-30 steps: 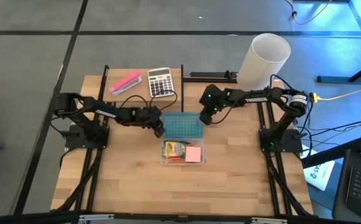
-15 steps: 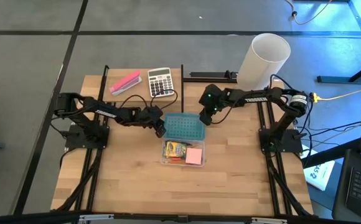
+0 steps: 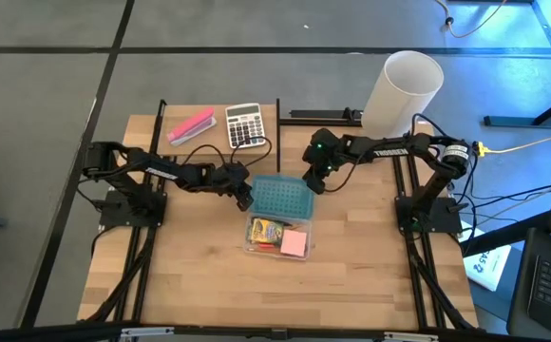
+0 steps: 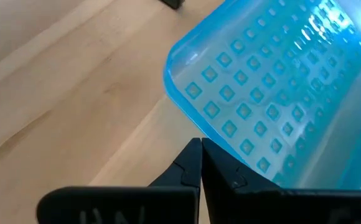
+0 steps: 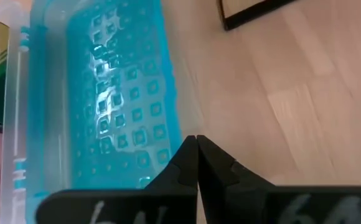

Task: Pack school essentials
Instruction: Close the blue supply box

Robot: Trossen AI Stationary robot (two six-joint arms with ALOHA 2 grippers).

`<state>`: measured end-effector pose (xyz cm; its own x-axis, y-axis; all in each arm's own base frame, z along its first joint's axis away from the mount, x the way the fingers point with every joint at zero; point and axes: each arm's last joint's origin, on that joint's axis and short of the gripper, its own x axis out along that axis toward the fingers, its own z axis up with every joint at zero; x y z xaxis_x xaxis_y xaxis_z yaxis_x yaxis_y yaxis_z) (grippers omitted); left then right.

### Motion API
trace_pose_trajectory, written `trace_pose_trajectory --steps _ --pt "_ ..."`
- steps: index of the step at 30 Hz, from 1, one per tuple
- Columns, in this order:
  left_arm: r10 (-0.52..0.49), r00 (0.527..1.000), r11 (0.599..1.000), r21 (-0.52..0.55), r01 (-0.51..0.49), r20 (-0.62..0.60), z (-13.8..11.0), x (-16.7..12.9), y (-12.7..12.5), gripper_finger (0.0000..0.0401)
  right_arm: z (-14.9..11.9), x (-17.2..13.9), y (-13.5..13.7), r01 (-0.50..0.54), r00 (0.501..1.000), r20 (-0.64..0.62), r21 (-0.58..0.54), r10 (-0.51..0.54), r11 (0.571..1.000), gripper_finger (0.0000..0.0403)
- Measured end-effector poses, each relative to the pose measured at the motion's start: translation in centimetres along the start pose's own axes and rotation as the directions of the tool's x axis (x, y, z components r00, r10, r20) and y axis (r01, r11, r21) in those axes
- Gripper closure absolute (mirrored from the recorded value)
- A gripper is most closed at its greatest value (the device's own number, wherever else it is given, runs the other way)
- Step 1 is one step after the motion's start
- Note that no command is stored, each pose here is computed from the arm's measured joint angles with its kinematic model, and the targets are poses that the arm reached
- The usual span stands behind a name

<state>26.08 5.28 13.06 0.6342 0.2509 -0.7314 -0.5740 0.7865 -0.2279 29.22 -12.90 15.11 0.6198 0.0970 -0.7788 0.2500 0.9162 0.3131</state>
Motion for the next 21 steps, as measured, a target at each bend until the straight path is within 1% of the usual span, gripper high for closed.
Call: trace_pose_trajectory --steps 2,6,11,14,18,21 --pt "-0.017 1.000 1.000 0.018 0.018 -0.006 0.0 0.0 -0.1 0.0401 0.0 0.0 0.0 -0.005 1.000 0.004 -0.011 0.005 1.000 0.0402" --pt "-0.021 1.000 1.000 0.021 0.021 -0.003 0.0 0.0 -0.1 0.0401 0.2 0.0 0.0 -0.005 1.000 0.018 -0.017 0.005 1.000 0.0402" --pt "-0.019 1.000 1.000 0.022 0.019 -0.002 0.0 0.0 -0.1 0.0401 0.6 0.0 -0.1 0.053 0.997 0.064 -0.035 -0.050 0.998 0.0402" --pt "-0.019 1.000 1.000 0.022 0.019 -0.002 0.0 0.0 -0.1 0.0401 0.7 0.1 -0.1 0.050 0.996 0.071 -0.042 -0.047 0.998 0.0402" --pt "-0.018 1.000 1.000 0.023 0.018 -0.002 0.0 0.0 -0.1 0.0401 0.3 1.0 -0.3 0.028 0.999 0.040 -0.035 -0.027 0.999 0.0402" --pt "-0.016 1.000 0.999 0.051 0.016 -0.007 0.0 0.0 -0.1 0.0401 -0.1 1.3 -0.5 0.069 0.998 0.004 -0.017 -0.069 0.998 0.0402"
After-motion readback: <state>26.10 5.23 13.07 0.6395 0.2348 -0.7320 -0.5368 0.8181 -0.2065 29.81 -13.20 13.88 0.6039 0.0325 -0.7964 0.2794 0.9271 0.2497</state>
